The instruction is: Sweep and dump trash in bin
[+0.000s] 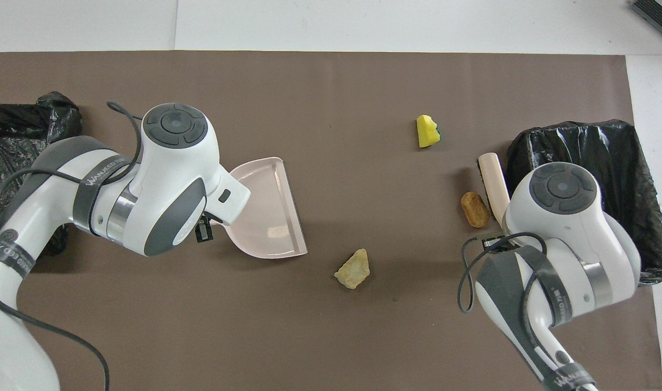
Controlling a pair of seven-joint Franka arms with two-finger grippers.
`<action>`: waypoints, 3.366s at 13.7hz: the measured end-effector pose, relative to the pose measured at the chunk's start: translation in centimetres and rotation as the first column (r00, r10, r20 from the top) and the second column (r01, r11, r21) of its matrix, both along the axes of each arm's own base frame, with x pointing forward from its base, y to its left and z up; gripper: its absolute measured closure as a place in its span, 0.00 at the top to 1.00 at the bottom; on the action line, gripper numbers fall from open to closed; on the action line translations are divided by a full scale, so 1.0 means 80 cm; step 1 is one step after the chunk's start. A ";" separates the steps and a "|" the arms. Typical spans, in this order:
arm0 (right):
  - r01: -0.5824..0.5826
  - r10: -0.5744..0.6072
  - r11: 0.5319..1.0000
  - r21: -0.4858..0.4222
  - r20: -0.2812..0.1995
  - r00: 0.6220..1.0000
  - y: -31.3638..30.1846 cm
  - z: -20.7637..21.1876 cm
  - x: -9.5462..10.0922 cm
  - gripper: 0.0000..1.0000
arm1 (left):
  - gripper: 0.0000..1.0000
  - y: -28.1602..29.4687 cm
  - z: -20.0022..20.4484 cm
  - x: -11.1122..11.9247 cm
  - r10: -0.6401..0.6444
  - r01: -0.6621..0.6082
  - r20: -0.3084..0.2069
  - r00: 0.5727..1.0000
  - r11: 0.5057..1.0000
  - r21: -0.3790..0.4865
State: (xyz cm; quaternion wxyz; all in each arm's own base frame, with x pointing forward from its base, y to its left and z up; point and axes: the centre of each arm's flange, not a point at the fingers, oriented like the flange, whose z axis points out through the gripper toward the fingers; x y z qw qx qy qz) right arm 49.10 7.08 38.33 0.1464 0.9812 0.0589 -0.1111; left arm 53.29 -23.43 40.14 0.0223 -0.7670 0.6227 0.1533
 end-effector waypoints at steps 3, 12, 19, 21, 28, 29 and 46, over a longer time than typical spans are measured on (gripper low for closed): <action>-0.031 0.031 0.999 -0.010 -0.009 0.999 -0.001 -0.035 -0.016 0.27 | 0.32 -0.013 -0.001 -0.034 -0.052 0.052 -0.002 0.999 0.998 0.038; -0.009 0.015 0.974 0.228 -0.024 1.000 0.118 -0.047 -0.048 0.27 | 0.32 -0.026 -0.026 -0.116 -0.011 0.002 0.085 0.996 0.994 0.112; 0.057 -0.028 0.892 0.449 -0.070 0.997 0.243 -0.035 -0.089 0.27 | 0.32 -0.024 -0.043 -0.167 -0.050 0.036 0.113 0.992 0.992 0.125; 0.075 -0.041 0.845 0.529 -0.074 0.996 0.293 -0.037 -0.108 0.27 | 0.32 -0.027 -0.043 -0.179 -0.065 0.050 0.115 0.991 0.990 0.133; 0.128 -0.035 0.730 0.672 -0.151 0.988 0.368 0.020 -0.129 0.27 | 0.32 -0.018 -0.049 -0.183 -0.059 0.043 0.117 0.991 0.990 0.135; 0.122 -0.029 0.741 0.660 -0.150 0.988 0.352 0.024 -0.117 0.27 | 0.32 -0.017 -0.050 -0.182 -0.056 0.040 0.121 0.991 0.991 0.131; -0.138 0.124 0.984 0.114 0.128 0.984 0.028 0.005 0.139 0.27 | 0.32 -0.007 -0.052 -0.173 -0.041 0.026 0.133 0.990 0.993 0.117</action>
